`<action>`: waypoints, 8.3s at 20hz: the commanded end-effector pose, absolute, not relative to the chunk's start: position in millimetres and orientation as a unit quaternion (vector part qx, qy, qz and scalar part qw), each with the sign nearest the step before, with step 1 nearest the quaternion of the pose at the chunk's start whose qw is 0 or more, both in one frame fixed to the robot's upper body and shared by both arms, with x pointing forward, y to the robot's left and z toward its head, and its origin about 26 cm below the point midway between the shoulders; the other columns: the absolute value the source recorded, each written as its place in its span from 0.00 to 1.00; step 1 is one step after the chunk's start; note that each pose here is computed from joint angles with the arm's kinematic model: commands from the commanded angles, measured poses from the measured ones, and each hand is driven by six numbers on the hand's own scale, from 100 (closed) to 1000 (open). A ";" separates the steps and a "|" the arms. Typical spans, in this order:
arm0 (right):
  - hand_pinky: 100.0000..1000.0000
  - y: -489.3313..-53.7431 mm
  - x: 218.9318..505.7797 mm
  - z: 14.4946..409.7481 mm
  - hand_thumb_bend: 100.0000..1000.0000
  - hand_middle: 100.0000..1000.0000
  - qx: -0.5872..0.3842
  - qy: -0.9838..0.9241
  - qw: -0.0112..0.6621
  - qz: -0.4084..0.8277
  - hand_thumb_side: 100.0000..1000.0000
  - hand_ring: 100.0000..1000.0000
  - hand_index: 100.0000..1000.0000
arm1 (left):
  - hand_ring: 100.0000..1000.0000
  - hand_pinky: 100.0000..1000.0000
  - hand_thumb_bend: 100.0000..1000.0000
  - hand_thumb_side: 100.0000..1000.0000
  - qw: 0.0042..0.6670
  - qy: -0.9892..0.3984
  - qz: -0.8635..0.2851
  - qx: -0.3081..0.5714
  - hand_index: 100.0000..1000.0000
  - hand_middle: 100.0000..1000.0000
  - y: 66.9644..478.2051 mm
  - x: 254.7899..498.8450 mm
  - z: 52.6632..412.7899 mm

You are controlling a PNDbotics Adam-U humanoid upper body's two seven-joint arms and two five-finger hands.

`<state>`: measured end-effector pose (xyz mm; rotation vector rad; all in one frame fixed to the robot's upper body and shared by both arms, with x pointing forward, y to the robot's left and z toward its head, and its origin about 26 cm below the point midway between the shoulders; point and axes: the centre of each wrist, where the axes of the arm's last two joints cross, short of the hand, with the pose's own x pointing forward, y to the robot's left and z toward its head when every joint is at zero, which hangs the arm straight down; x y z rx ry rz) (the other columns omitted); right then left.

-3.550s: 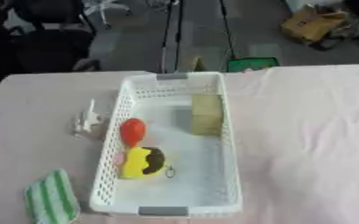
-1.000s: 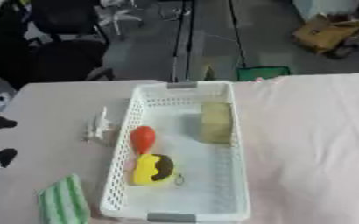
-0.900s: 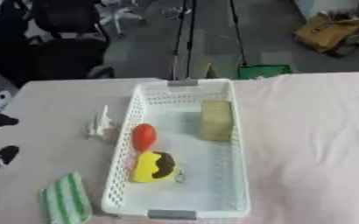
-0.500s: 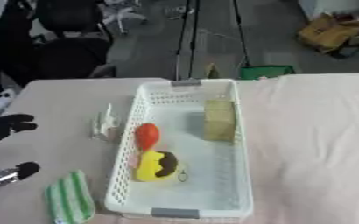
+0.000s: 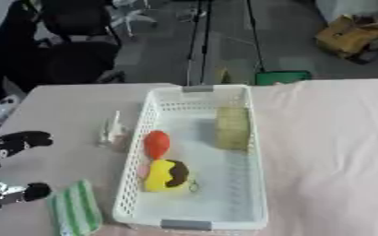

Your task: Pick up objects on the table and place them in the box.

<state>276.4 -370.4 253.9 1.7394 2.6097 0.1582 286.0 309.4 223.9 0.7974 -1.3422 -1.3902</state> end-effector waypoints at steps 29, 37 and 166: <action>0.84 -374.7 268.7 243.6 0.00 0.83 0.576 0.817 -0.021 0.033 1.00 0.94 0.79 | 1.00 1.00 0.39 1.00 0.727 -0.429 -0.482 0.234 1.00 0.91 292.8 336.0 151.4; 0.84 -374.8 268.7 242.3 0.00 0.83 0.576 0.816 -0.026 0.041 1.00 0.94 0.78 | 0.98 1.00 0.41 1.00 0.692 -0.400 -0.545 0.254 0.98 0.84 291.9 348.5 167.8; 0.84 -368.7 272.6 245.1 0.00 0.81 0.552 0.831 -0.026 0.064 1.00 0.92 0.77 | 0.27 0.00 0.42 0.21 0.408 -0.492 -0.624 0.449 0.55 0.36 292.8 364.3 112.4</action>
